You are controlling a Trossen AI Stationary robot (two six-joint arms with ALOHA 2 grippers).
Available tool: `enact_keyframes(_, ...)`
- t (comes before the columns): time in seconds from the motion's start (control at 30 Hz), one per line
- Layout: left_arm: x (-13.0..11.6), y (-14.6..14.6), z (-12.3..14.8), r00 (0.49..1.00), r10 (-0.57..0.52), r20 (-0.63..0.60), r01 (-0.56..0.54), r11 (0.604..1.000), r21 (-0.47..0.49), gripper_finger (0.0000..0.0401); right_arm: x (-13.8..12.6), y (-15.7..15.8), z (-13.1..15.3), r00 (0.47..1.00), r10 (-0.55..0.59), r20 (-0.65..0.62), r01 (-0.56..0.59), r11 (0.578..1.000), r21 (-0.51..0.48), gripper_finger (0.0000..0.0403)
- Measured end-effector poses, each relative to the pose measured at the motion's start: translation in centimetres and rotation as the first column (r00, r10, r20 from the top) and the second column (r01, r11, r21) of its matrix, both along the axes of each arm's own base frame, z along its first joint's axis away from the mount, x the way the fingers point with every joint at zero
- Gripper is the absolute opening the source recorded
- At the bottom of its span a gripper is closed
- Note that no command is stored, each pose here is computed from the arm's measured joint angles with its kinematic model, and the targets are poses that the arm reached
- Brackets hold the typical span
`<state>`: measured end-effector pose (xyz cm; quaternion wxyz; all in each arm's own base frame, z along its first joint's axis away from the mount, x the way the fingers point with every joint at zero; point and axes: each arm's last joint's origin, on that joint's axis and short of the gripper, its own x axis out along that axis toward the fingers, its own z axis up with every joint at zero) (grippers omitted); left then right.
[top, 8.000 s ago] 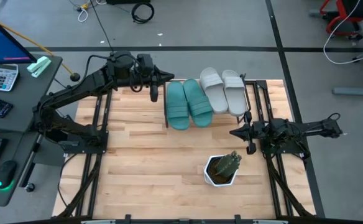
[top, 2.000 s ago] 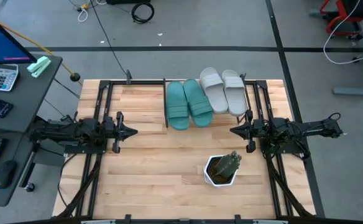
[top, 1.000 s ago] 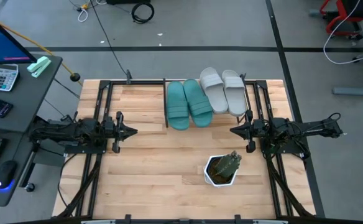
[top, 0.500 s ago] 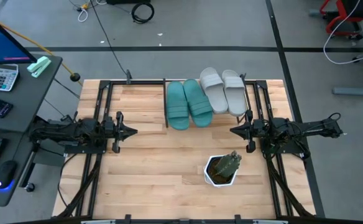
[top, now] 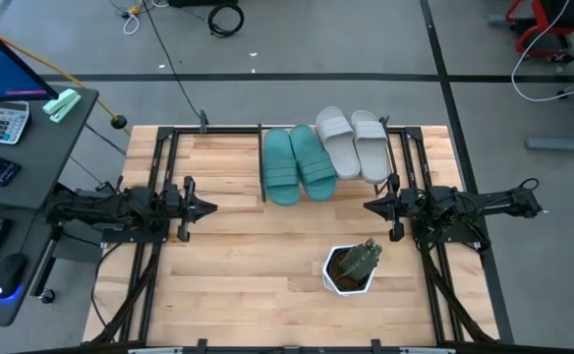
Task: Pick and place slides into the shelf
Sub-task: Return to Home Position
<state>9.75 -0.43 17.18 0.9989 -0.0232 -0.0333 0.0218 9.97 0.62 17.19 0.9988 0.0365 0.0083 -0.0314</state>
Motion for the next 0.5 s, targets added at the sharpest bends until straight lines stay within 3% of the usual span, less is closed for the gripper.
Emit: enact_keyframes(0.5,0.00,0.00,0.00,1.000,0.000,0.000,0.000,1.000,0.000,0.0029,0.00,0.00,0.00,1.000,0.000,0.000,0.000,1.000,0.000,0.0019)
